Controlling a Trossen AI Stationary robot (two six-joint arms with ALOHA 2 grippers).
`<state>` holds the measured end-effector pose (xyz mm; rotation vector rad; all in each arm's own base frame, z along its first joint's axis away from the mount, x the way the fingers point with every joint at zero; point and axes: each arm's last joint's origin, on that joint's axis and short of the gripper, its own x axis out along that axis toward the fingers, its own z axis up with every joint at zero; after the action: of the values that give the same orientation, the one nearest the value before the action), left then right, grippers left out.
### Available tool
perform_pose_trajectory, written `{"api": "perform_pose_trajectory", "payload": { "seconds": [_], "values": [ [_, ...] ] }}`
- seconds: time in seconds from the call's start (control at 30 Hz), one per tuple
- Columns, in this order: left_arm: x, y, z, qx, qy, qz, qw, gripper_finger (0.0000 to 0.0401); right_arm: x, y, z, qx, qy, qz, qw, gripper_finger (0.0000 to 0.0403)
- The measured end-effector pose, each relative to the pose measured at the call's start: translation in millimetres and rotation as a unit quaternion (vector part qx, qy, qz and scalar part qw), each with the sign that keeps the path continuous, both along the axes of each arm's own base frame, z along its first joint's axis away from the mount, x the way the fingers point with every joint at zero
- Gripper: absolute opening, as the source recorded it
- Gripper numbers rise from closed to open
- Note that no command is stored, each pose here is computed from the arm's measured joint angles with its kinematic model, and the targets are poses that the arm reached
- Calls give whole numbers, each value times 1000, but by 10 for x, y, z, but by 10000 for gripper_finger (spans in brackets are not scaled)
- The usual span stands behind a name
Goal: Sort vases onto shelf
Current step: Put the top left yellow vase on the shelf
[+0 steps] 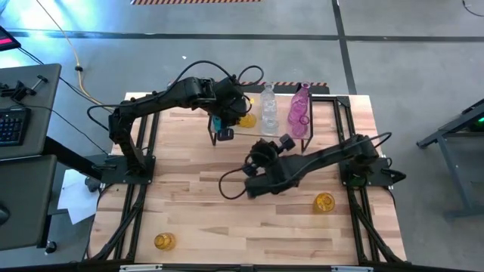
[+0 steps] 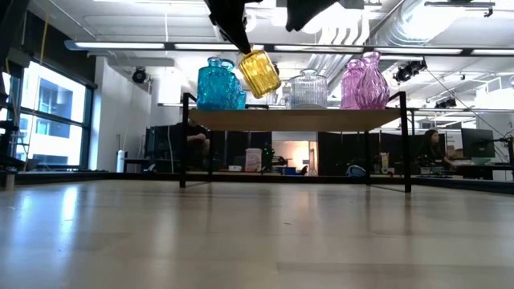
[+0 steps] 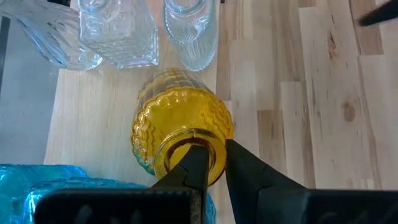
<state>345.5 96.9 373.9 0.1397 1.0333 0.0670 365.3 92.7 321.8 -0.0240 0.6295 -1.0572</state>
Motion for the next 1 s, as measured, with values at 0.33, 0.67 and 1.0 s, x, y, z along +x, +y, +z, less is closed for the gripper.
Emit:
{"api": "perform_pose_trajectory", "payload": {
  "seconds": [0.33,0.67,1.0],
  "values": [
    [-1,-1,-1,1,1,-4,1000,27,136,-30,-373,-7,-16,-4,1000,57],
    [0,-1,0,2,1,-6,1000,27,394,-214,-364,26,1,63,998,57],
    [1,0,-2,7,2,-13,1000,27,427,-373,-341,72,0,68,995,57]
  ]
}}
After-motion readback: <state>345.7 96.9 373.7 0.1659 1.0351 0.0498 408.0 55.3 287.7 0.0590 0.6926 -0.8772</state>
